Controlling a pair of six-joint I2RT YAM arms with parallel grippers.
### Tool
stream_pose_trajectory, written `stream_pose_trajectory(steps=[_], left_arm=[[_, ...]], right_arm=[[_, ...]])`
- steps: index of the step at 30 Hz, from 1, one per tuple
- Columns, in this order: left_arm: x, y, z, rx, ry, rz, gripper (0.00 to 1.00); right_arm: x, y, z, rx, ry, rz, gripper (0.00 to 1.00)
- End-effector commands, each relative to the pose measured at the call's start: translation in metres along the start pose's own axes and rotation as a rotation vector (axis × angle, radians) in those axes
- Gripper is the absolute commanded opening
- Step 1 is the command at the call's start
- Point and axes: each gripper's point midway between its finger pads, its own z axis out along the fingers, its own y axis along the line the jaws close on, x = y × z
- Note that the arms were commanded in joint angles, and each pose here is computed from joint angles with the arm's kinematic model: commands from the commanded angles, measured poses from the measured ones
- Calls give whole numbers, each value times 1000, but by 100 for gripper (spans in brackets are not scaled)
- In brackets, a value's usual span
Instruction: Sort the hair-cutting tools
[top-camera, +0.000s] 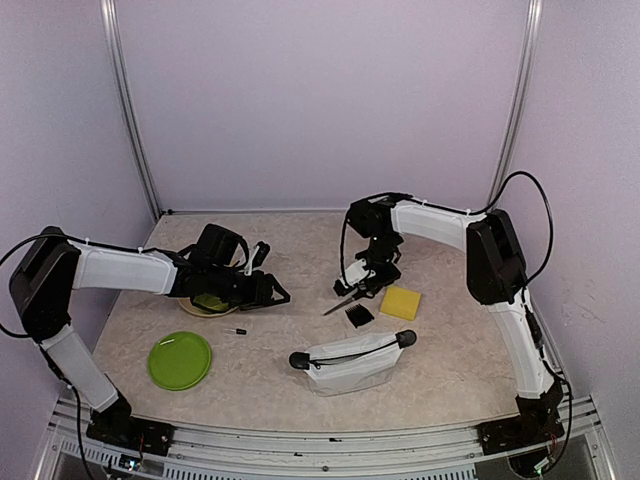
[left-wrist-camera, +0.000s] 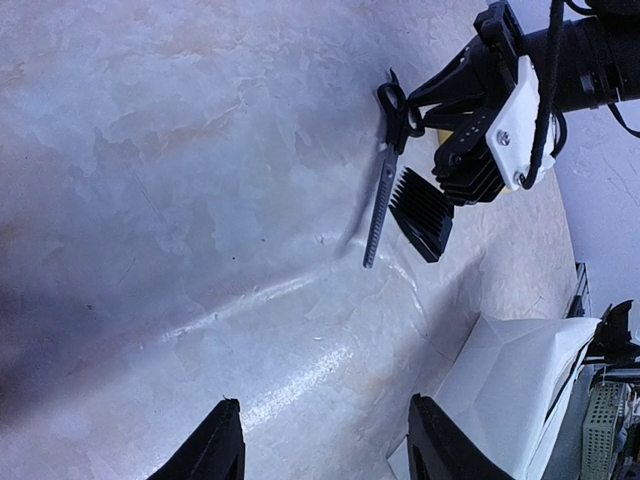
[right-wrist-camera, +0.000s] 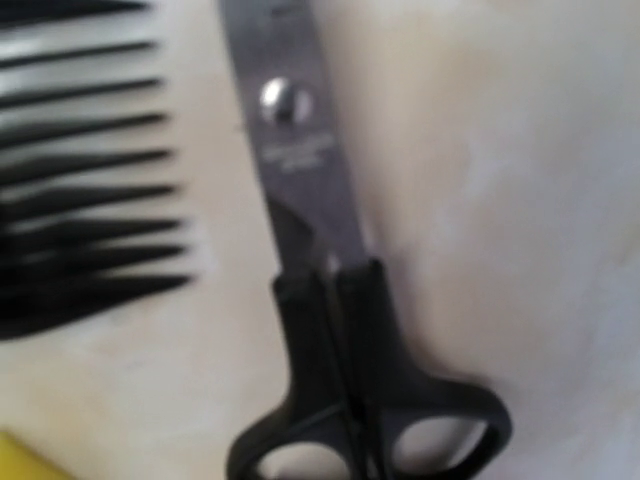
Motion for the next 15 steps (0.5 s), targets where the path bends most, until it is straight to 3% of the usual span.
stream_pose_trajectory(steps=[1,6,11,15], left_arm=[[-3,-7,-3,19,-15,15,55],[-1,-7,2,24,-5,17,55],[3,-10,8,33,10,22,55],[2,-12,11,36,15,28,55]], right_arm=[[4,40,0,-174,5,97,23],[-8,27,-27,-149,-92,224,25],[-14,29,-45,-80,-156,168,24],[-15,41,-38,-81,-135,129,22]])
